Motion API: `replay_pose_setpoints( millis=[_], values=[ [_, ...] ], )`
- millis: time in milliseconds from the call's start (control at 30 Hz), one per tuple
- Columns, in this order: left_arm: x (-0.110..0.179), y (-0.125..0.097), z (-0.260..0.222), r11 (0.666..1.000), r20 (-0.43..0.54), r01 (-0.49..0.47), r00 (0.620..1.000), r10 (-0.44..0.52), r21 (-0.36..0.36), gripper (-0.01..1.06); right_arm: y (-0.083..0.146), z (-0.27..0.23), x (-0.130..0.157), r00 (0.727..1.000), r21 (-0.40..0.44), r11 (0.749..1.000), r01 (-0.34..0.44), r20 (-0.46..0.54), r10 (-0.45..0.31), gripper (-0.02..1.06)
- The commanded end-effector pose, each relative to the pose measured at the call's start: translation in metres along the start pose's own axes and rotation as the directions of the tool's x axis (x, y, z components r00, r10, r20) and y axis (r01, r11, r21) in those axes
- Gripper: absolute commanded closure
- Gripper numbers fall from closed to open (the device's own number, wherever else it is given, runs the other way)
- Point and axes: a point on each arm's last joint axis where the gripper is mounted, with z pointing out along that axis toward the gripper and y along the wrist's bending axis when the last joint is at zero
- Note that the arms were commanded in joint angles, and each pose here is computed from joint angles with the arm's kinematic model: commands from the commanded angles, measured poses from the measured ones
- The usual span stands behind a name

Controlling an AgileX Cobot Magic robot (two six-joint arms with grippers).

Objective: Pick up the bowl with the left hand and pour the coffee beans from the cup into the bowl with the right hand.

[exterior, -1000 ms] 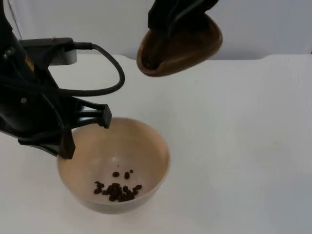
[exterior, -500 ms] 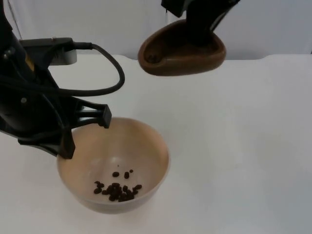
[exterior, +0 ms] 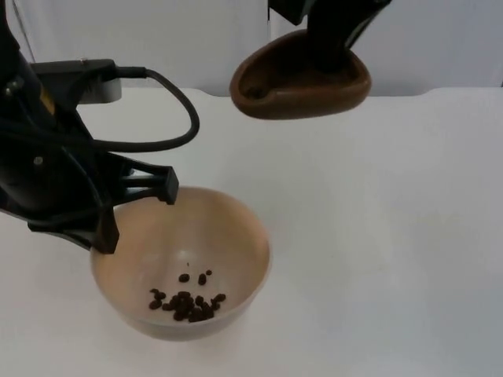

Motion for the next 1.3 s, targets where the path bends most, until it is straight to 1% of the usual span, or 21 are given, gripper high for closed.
replay_pose_setpoints(
  millis=[0,133,200,233,267,333,400,467,567,600,700,833,900,933,1067,1167,1267],
  values=[
    [-0.001,-0.001,-0.002,1.0,0.028,-0.019,0.999,0.019,-0.005,1.05,-0.009,-0.006,0.001,1.0,0.009,1.0,-0.019,0.016,0.019,1.05],
    [-0.005,0.005,-0.003,1.0,0.038,-0.003,0.999,0.003,-0.008,1.05,-0.022,-0.006,0.004,0.998,0.015,0.998,-0.06,0.013,0.059,1.05],
    [-0.011,0.014,-0.006,0.999,0.041,0.033,0.999,-0.033,-0.019,1.05,-0.032,-0.005,0.005,0.995,0.008,0.996,-0.092,0.029,0.092,1.05],
    [-0.016,0.022,-0.008,0.998,0.046,0.056,0.997,-0.054,-0.027,1.05,-0.039,-0.005,0.006,0.993,0.012,0.993,-0.113,0.037,0.113,1.05],
    [-0.016,0.022,-0.008,0.998,0.046,0.056,0.997,-0.054,-0.027,1.05,-0.039,-0.005,0.006,0.993,0.012,0.993,-0.113,0.037,0.113,1.05],
    [-0.021,0.034,-0.01,0.996,0.062,0.083,0.995,-0.081,-0.025,1.05,-0.046,-0.002,0.007,0.99,0.019,0.99,-0.14,0.036,0.139,1.05],
    [-0.026,0.043,-0.01,0.99,0.085,0.141,0.986,-0.141,-0.002,1.05,-0.053,0.003,0.007,0.985,0.025,0.985,-0.168,0.037,0.167,1.05],
    [-0.027,0.046,-0.01,0.989,0.091,0.148,0.985,-0.148,0.003,1.05,-0.055,0.003,0.007,0.983,0.027,0.984,-0.179,0.039,0.178,1.05],
    [-0.033,0.055,-0.007,0.981,0.087,0.184,0.978,-0.188,0.059,1.05,-0.065,0.015,0.007,0.973,0.014,0.974,-0.227,0.04,0.226,1.05],
    [-0.035,0.058,-0.002,0.976,0.072,0.202,0.976,-0.207,0.076,1.05,-0.068,0.021,0.007,0.968,0.028,0.968,-0.248,0.035,0.247,1.05],
    [-0.039,0.061,0.006,0.971,0.059,0.222,0.972,-0.228,0.086,1.05,-0.07,0.031,0.006,0.966,0.025,0.966,-0.259,0.023,0.258,1.05],
    [-0.046,0.064,0.024,0.969,0.038,0.235,0.97,-0.238,0.076,1.05,-0.072,0.054,0.003,0.962,0.025,0.962,-0.273,0.005,0.273,1.05],
    [-0.047,0.064,0.027,0.968,0.035,0.238,0.97,-0.241,0.075,1.05,-0.072,0.057,0.003,0.961,0.025,0.961,-0.276,0.004,0.275,1.05],
    [-0.047,0.065,0.034,0.965,0.018,0.253,0.967,-0.255,0.075,1.05,-0.072,0.067,0.002,0.961,0.025,0.961,-0.275,-0.007,0.275,1.05],
    [-0.047,0.066,0.045,0.968,0.004,0.243,0.97,-0.244,0.06,1.05,-0.073,0.083,0.001,0.959,0.029,0.959,-0.284,-0.018,0.284,1.05],
    [-0.046,0.068,0.055,0.97,-0.004,0.237,0.971,-0.237,0.046,1.05,-0.078,0.108,0.004,0.954,0.054,0.955,-0.293,-0.048,0.295,1.05],
    [-0.048,0.069,0.056,0.971,0.009,0.236,0.971,-0.237,0.045,1.05,-0.083,0.122,0.007,0.947,0.058,0.949,-0.309,-0.069,0.312,1.05]
  ],
)
